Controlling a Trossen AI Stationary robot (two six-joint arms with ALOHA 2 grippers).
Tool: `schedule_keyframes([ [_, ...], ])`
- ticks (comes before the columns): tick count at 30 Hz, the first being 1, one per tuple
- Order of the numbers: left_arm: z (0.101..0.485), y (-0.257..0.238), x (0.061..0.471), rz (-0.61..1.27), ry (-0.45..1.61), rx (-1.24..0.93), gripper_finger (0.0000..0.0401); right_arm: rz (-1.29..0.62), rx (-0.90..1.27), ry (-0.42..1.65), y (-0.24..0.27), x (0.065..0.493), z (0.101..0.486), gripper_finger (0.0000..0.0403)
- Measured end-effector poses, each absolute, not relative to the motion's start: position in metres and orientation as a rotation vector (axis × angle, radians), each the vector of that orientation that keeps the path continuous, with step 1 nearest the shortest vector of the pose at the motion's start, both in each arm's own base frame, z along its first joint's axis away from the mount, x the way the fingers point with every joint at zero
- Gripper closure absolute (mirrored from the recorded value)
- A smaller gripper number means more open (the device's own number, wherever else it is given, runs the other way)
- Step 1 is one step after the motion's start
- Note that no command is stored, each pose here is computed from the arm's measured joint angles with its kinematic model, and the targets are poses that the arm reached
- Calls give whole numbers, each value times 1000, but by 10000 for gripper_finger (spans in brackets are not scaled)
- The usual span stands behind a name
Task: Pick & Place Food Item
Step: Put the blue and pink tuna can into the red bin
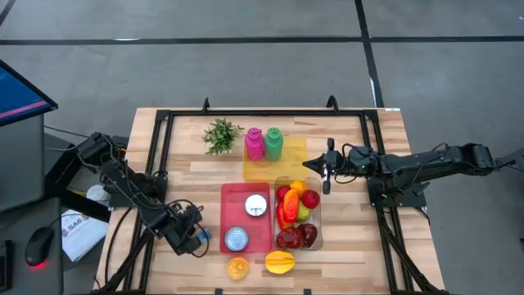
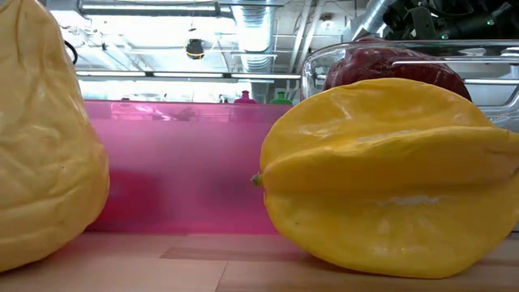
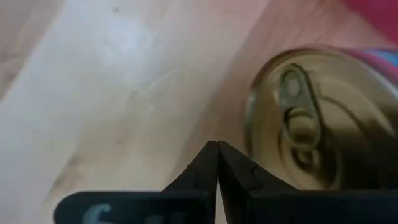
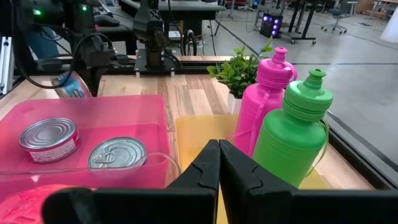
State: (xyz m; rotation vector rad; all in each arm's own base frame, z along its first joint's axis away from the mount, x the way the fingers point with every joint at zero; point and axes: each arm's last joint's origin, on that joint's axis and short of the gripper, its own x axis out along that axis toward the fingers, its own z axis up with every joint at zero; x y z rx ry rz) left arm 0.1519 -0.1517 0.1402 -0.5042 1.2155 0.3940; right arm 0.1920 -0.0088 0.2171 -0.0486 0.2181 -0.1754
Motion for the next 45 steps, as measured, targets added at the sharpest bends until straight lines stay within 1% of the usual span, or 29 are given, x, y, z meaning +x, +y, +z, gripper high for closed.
schedule_keyframes([
  [5,140,-146,147,439,1239,-451,401,-175,-49,218,-9,192,217,403],
  [12,160,-131,137,476,1144,-411,401,-176,-48,216,-9,192,217,403],
  [19,192,-119,126,431,1040,-632,401,-176,-48,215,-9,192,217,403],
  [25,215,-111,118,328,956,-773,400,-175,-48,214,-9,192,217,403],
  [29,226,-105,112,247,918,-780,398,-175,-48,214,-9,192,217,403],
  [30,228,-104,112,243,900,-812,399,-176,-48,214,-9,192,217,403],
  [33,233,-108,117,255,801,-909,400,-176,-50,215,-9,192,217,403],
  [36,231,-116,127,234,748,-879,401,-176,-51,215,-9,192,217,403],
  [40,226,-127,142,277,771,-837,401,-176,-51,215,-9,192,217,403],
  [45,234,-146,161,293,812,-818,401,-176,-51,215,-9,192,217,403],
])
